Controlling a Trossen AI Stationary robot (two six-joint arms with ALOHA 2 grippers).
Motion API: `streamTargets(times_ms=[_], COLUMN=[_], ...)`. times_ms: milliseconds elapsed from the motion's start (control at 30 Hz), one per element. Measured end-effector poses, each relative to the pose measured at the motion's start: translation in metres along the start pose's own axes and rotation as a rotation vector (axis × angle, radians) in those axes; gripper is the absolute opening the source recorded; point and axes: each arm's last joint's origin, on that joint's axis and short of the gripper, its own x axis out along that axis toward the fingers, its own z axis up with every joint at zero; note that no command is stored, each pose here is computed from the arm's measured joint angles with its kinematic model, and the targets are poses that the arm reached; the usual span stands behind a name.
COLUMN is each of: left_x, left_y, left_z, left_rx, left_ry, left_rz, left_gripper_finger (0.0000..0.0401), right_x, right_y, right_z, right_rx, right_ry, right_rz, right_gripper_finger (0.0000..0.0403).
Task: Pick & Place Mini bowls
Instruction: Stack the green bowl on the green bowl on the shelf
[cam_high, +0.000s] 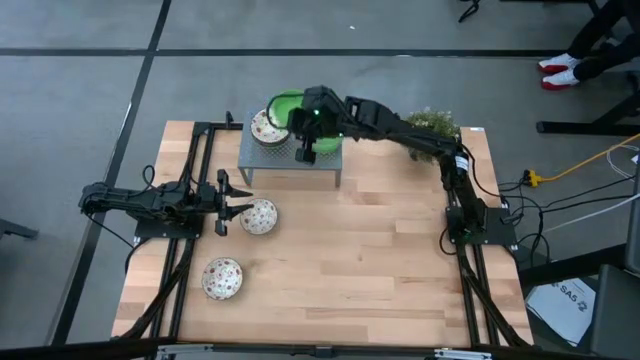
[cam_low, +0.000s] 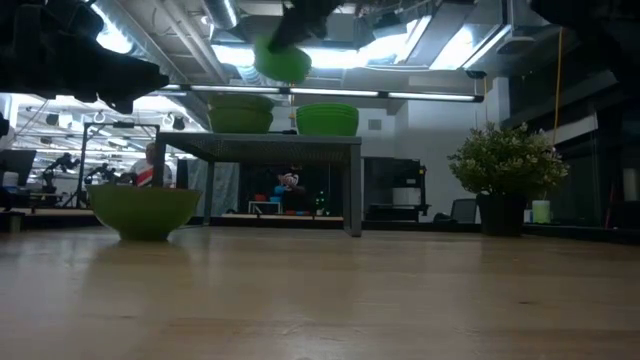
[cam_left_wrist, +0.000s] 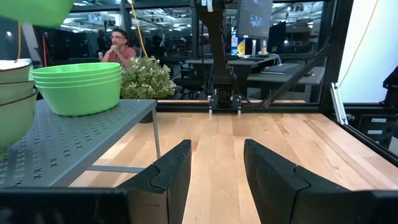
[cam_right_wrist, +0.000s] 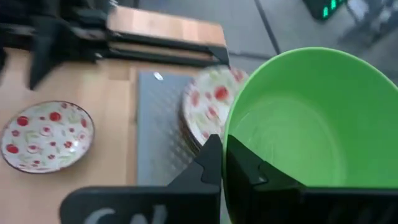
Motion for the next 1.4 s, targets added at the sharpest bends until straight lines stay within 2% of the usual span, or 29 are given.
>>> streamTargets(times_ms=[167,300,700,933,1400], left_x=[0.000,0.000,0.000,0.000,0.000], left_y=[0.000,0.000,0.000,0.000,0.000], left_z=[0.000,0.000,0.000,0.000,0.000], left_rx=[0.000,0.000,0.000,0.000,0.000], left_ry=[0.000,0.000,0.000,0.000,0.000], left_rz=[0.000,0.000,0.000,0.000,0.000], left_gripper_finger=[0.0143,0.0143,0.0143,0.0143,0.0143], right_x=[0.002,0.000,-0.011,-0.009,0.010], right_y=[-0.019,-0.027,-0.024,-0.022,-0.006], right_z=[-0.014,-0.022,-0.038,-0.041,-0.049], right_rx=[0.095,0.171,0.392,0.403,0.350], right_ry=[0.093,0.152,0.326,0.350,0.363], right_rz=[-0.068,-0.074,-0.066,-0.063,-0.035], right_gripper_finger=[0.0006,0.0006,0.0006,0.0006,0.0006])
